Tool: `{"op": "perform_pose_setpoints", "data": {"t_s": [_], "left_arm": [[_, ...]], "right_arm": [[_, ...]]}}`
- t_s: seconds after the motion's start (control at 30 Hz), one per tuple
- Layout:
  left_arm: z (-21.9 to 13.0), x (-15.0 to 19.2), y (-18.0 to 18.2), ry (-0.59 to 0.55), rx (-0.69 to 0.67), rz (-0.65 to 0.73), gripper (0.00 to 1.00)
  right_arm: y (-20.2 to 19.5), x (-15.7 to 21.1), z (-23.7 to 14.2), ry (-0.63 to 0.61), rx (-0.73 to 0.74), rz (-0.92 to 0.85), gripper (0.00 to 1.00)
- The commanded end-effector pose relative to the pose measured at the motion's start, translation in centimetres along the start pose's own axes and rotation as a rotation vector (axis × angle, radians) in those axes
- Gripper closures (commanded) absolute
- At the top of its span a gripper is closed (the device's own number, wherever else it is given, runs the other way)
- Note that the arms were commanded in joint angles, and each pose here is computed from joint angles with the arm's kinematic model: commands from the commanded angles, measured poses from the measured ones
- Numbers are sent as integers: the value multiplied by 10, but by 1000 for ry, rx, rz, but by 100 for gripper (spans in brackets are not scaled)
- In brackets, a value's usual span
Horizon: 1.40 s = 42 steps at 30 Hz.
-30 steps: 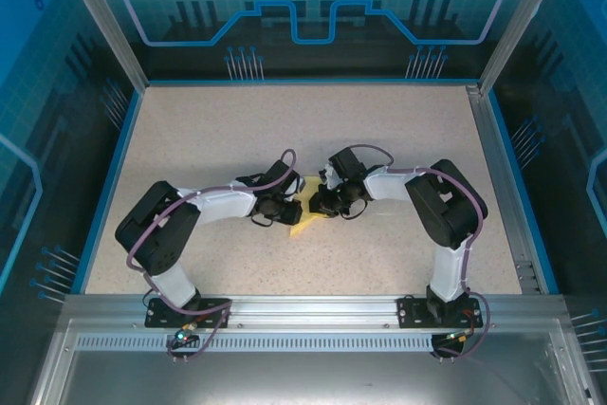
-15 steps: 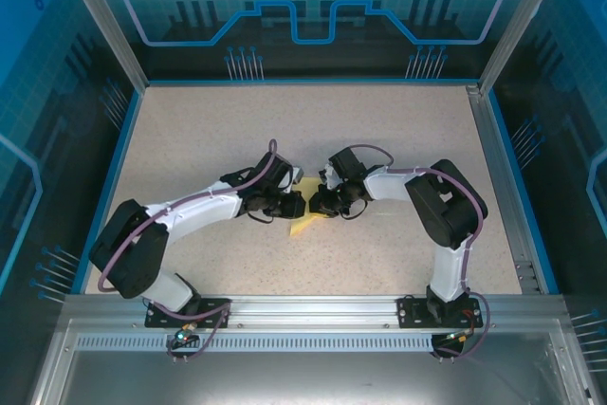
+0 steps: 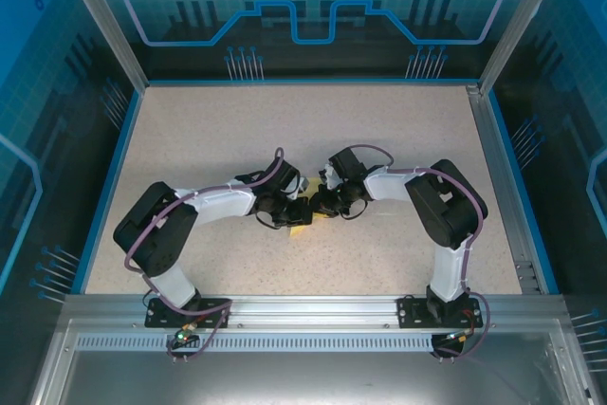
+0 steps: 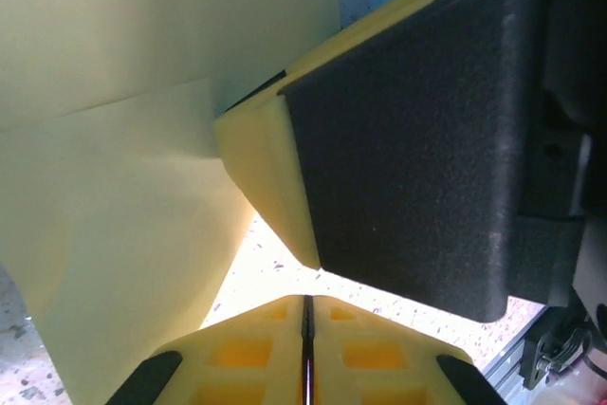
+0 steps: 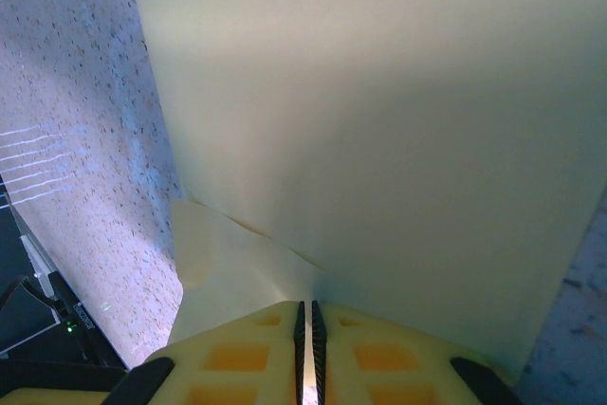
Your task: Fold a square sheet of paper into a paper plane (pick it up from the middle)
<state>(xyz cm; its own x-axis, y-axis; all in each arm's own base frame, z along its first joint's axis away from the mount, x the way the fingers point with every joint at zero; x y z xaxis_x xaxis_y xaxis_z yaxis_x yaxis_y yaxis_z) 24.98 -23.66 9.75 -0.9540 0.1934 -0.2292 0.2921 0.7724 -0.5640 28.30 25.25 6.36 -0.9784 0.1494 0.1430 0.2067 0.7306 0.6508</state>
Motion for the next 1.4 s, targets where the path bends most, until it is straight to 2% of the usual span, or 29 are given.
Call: {"op": "perform_pose_setpoints", "data": {"t_s": [0.0,0.1,0.23,0.53,0.87,1.13,1.37], "left_arm": [[-5,-2,1,-25,40,-31,89],[-15,-5,5,-70,39,-49,87],[-15,-7,22,-76,30,-129,87],[-6,-10,18,-41,127,-142,87],[9,2,26,53,150,-168,87],[18,21,37,120,127,-191,87],[19,34,50,165,34,-169,88]], "right_arm": [[-23,4,11,9,87,47,86],[-23,4,10,9,84,48,86],[-24,5,10,11,88,49,86],[-22,4,10,9,86,47,86],[-23,4,10,9,92,49,86],[-25,4,11,10,101,52,86],[-28,5,12,15,109,56,86]]}}
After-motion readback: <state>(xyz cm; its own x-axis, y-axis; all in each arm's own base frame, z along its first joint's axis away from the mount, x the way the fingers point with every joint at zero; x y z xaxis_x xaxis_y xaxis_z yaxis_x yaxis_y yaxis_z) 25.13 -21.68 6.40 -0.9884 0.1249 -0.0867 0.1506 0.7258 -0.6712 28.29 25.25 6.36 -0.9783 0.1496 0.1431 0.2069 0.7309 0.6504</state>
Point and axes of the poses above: each hand's point on the last joint's axis, 136 mm out from that joint toward the fingers, its own z axis out along the fingers, its own y axis along the line the jaws close on, x = y × z, the point moved 7 cm from there along -z, back along the fingers, and after that the axes turned 13 degrees about z, right-handed, at the moved point
